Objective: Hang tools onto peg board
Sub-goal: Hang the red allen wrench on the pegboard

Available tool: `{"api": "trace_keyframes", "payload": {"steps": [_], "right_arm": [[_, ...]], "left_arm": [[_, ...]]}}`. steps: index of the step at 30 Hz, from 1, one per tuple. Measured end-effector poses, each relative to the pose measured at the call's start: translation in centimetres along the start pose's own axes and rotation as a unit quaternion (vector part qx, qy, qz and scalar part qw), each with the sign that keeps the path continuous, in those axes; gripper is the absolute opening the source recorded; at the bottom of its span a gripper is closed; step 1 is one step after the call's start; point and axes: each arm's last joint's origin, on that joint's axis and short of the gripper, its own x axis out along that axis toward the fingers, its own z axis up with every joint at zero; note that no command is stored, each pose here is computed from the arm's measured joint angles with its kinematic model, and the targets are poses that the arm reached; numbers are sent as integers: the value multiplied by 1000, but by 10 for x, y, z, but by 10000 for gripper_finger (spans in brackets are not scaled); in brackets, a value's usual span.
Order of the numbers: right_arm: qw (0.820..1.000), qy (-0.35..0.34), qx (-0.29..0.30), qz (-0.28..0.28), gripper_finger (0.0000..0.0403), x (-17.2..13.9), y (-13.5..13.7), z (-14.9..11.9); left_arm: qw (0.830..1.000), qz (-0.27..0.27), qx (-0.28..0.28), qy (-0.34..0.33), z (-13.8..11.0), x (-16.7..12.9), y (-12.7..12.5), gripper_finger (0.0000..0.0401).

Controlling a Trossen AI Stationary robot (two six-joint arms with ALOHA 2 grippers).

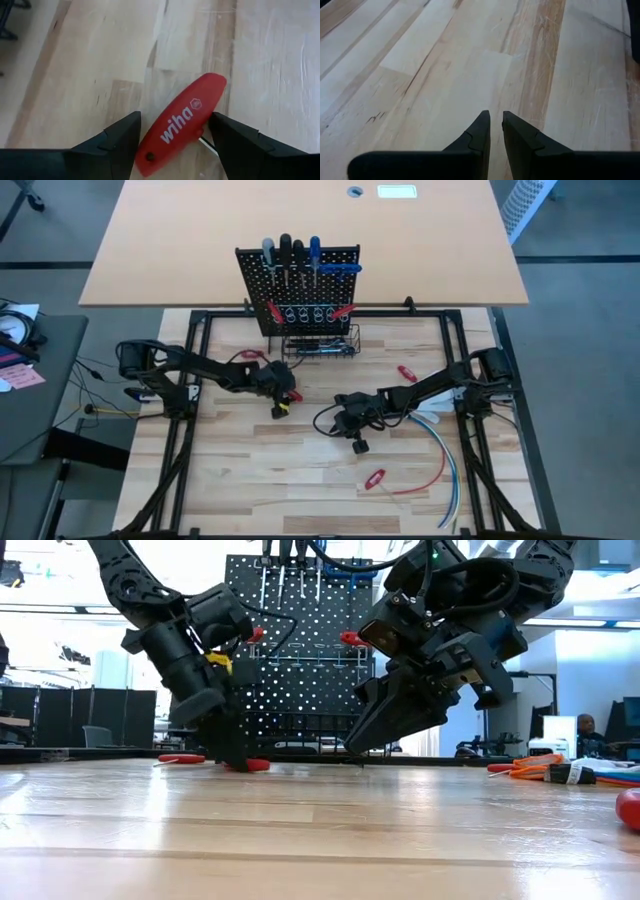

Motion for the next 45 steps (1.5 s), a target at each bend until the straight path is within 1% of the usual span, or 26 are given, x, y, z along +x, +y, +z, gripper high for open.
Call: {"api": "trace_keyframes", "payload": {"steps": [3, 5, 9, 12, 14, 15, 17, 18, 19, 23, 25, 27, 29, 32, 35, 37, 40, 42, 45], "right_arm": [[1000, 0, 0, 0, 59, 0, 0, 0], [1000, 0, 0, 0, 59, 0, 0, 0], [1000, 0, 3, 0, 59, 0, 0, 0], [1000, 0, 4, 0, 59, 0, 0, 0], [1000, 0, 4, 0, 59, 0, 0, 0], [1000, 0, 4, 0, 59, 0, 0, 0], [1000, 0, 4, 0, 59, 0, 0, 0], [1000, 0, 4, 0, 59, 0, 0, 0], [1000, 0, 4, 0, 59, 0, 0, 0], [1000, 0, 4, 0, 59, 0, 0, 0], [1000, 0, 5, 0, 59, 0, 0, 0], [1000, 0, 5, 0, 59, 0, 0, 0], [1000, 0, 6, 0, 59, 0, 0, 0], [1000, 7, 12, -1, 59, 0, -1, -2], [999, 38, 32, -7, 59, -10, -7, -4], [997, 43, 49, -38, 59, -21, -15, 0], [989, 42, 83, -119, 59, -34, -28, 5], [977, 41, 120, -170, 59, -39, -39, 3], [951, 21, 202, -232, 59, -38, -58, -3]], "left_arm": [[999, 0, -38, 8, -1, 0, -4, 226], [998, 4, -60, 13, -2, -2, -8, 212], [995, 16, -97, 17, -3, -6, -21, 164], [993, 37, -107, 11, -2, -12, -31, 119], [993, 57, -103, 5, -1, -17, -38, 98], [993, 67, -97, -1, 1, -21, -41, 94], [992, 94, -83, -25, 12, -31, -49, 91], [991, 111, -73, -35, 19, -37, -52, 81], [989, 128, -61, -42, 24, -44, -56, 66], [978, 197, 7, -65, 48, -65, -72, 39], [971, 220, 41, -80, 59, -75, -80, 22], [970, 219, 65, -88, 67, -81, -86, 4], [970, 216, 65, -92, 69, -83, -88, 1], [973, 209, 46, -92, 68, -83, -88, 14], [978, 187, 10, -90, 62, -79, -89, 24], [981, 174, -14, -87, 54, -74, -90, 27], [981, 165, -43, -95, 40, -68, -94, 27], [980, 157, -56, -107, 31, -64, -96, 25], [977, 146, -75, -136, 21, -56, -97, 22]]}}
